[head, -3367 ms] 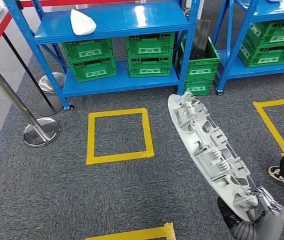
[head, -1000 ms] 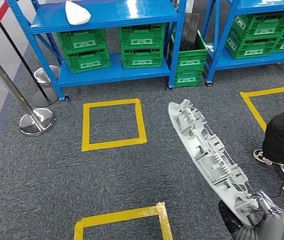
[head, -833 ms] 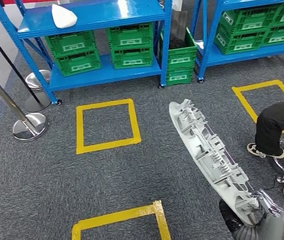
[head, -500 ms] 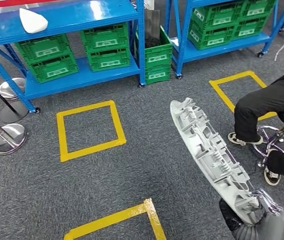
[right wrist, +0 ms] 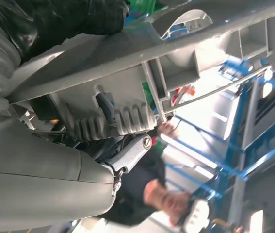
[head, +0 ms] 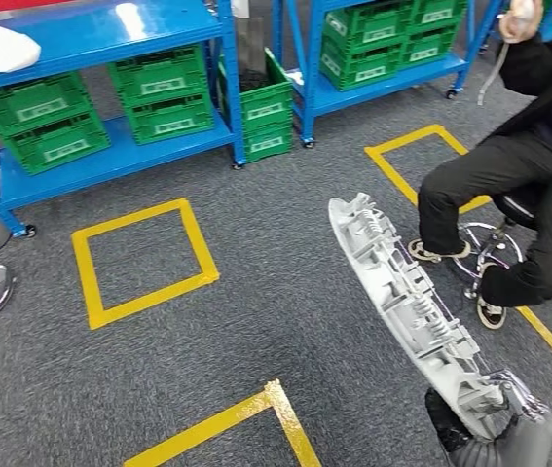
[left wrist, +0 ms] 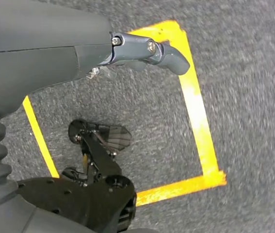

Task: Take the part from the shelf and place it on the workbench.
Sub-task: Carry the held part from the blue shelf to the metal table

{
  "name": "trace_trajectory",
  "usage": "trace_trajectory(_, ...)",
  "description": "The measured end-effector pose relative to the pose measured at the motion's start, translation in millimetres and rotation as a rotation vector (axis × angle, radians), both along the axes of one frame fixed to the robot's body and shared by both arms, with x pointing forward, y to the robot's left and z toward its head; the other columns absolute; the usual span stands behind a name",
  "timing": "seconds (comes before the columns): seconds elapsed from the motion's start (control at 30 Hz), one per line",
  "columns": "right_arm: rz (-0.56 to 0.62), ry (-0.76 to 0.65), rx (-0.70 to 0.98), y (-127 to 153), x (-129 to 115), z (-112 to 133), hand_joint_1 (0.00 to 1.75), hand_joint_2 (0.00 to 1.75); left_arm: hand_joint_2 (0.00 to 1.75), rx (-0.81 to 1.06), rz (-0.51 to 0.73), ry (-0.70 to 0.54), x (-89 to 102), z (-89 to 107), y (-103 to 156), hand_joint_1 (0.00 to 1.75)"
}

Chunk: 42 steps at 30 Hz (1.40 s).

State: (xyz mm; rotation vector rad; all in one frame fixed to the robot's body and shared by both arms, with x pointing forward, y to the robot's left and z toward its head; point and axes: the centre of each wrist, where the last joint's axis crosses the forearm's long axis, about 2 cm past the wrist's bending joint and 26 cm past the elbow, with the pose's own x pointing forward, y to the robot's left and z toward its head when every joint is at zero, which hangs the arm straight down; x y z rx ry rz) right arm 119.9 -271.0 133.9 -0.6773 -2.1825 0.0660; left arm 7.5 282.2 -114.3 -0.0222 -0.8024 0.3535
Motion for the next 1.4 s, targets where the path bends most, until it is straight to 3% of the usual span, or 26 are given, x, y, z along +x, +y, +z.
trace_trajectory(0.57, 0.036, 0.009, 0.014, -23.7, 12.5, -1.0, 1.75, 1.75, 1.75, -0.009, -0.031, 0.013, 0.5, 0.0, 0.4, 0.0)
trace_trajectory(1.07, -0.072, -0.039, 0.042, -72.8, 43.0, 4.2, 1.75, 1.75, 1.75, -0.011, -0.099, 0.009, 6.0, 0.3, 5.9, 0.0)
trace_trajectory(1.4, -0.133, 0.033, 0.085, -99.5, 55.6, -5.3, 1.75, 1.75, 1.75, -0.017, -0.112, 0.015, 7.7, 0.4, 7.7, 0.0)
